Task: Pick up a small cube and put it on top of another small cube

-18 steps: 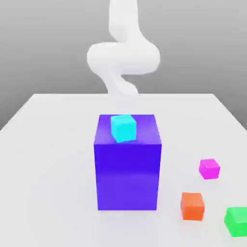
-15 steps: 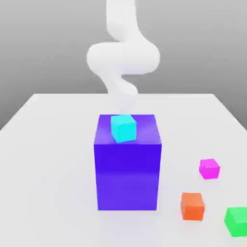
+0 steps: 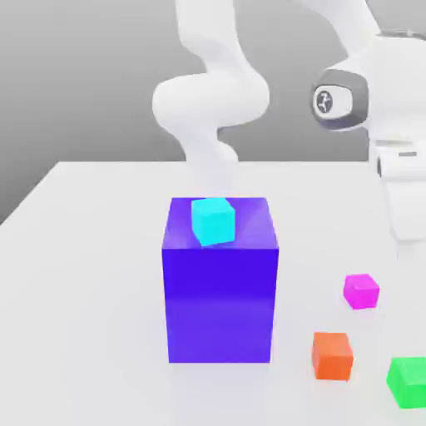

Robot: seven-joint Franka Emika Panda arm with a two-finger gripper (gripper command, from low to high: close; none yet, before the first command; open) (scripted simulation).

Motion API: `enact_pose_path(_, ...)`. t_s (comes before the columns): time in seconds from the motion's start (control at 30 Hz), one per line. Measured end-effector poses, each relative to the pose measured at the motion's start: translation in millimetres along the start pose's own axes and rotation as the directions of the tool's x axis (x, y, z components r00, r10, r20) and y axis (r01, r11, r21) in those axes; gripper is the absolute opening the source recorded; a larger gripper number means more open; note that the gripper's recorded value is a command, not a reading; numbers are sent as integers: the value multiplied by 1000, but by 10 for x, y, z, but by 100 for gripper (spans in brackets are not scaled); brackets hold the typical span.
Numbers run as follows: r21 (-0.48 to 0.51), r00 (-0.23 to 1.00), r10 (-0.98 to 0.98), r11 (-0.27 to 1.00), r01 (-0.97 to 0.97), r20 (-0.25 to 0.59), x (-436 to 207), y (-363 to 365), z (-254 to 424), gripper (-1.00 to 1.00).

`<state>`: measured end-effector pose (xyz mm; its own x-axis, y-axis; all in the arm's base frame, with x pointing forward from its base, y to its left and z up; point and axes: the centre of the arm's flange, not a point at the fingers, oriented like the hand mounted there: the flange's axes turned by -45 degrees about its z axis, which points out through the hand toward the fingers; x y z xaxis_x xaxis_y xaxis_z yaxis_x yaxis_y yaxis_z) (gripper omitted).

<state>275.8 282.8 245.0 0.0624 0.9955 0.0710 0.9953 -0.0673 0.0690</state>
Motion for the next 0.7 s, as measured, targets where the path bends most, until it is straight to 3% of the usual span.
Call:
enact_pose_path(0.1, 69, 978, -205, 977, 201, 46, 29, -563, 459, 0)
enact_pose_path(0.3, 84, 976, -212, 975, 208, 53, -67, -609, 1026, 0)
enact_pose_path(0.33, 83, 976, -213, 975, 208, 54, -79, -618, 1104, -100)
enact_pose_path(0.7, 83, 975, -213, 975, 208, 55, -49, -592, 817, -100)
